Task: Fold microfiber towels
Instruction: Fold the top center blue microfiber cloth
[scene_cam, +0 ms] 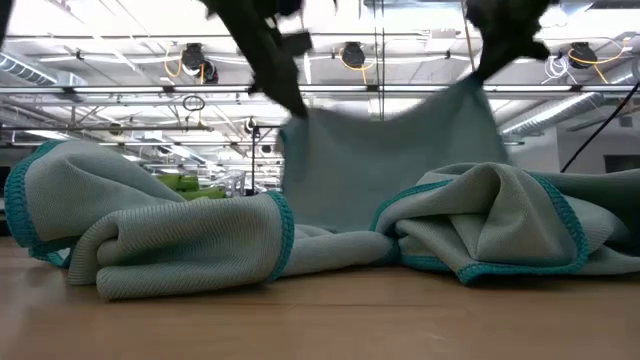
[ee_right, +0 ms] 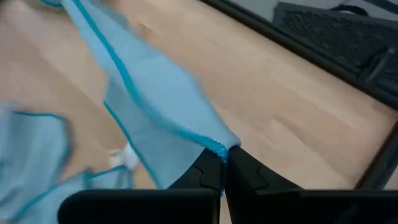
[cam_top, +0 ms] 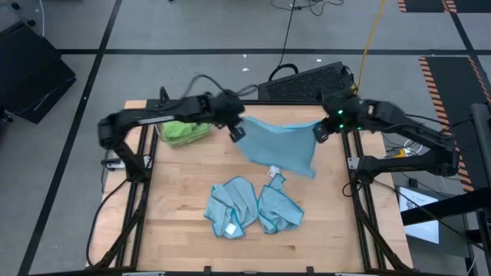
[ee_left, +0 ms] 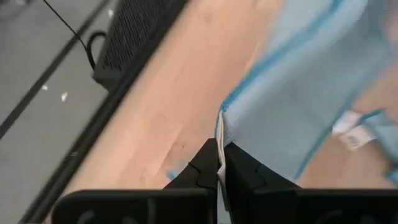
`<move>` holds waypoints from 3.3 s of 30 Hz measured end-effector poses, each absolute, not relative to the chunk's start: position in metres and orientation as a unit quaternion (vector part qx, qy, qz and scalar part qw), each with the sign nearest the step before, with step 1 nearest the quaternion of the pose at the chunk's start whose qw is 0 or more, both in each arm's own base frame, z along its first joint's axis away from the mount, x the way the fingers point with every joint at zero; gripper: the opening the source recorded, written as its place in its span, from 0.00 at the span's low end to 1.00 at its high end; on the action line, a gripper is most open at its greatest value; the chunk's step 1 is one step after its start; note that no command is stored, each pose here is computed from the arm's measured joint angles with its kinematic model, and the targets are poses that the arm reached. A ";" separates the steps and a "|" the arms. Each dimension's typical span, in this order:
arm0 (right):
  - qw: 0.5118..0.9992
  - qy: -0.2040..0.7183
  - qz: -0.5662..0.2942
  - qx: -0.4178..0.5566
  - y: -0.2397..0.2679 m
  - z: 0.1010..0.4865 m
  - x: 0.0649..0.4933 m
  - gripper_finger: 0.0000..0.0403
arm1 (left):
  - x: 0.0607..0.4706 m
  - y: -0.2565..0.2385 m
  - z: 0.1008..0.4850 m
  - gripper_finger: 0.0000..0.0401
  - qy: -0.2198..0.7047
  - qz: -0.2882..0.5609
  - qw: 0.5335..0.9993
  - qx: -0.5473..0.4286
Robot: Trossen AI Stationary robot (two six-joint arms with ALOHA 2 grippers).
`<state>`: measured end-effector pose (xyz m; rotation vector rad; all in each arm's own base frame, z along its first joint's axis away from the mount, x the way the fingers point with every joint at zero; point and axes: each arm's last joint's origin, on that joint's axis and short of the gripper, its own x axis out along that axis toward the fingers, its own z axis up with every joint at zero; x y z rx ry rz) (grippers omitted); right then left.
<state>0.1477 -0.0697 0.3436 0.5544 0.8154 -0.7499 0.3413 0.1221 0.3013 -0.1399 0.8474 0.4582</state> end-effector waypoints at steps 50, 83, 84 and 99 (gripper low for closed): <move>0.800 0.426 -0.362 0.217 -0.096 0.293 0.141 0.00 | 0.366 0.157 0.260 0.73 0.383 0.073 0.907 -0.161; 0.799 0.417 -0.360 0.241 -0.095 0.293 0.141 0.00 | 0.382 0.072 0.140 0.54 0.415 0.089 0.903 0.069; 0.799 0.416 -0.361 0.243 -0.095 0.293 0.141 0.00 | 0.382 0.072 0.137 0.53 0.418 0.087 0.901 0.072; 0.798 0.416 -0.362 0.244 -0.096 0.293 0.142 0.00 | 0.382 0.072 0.130 0.15 0.429 0.078 0.894 0.098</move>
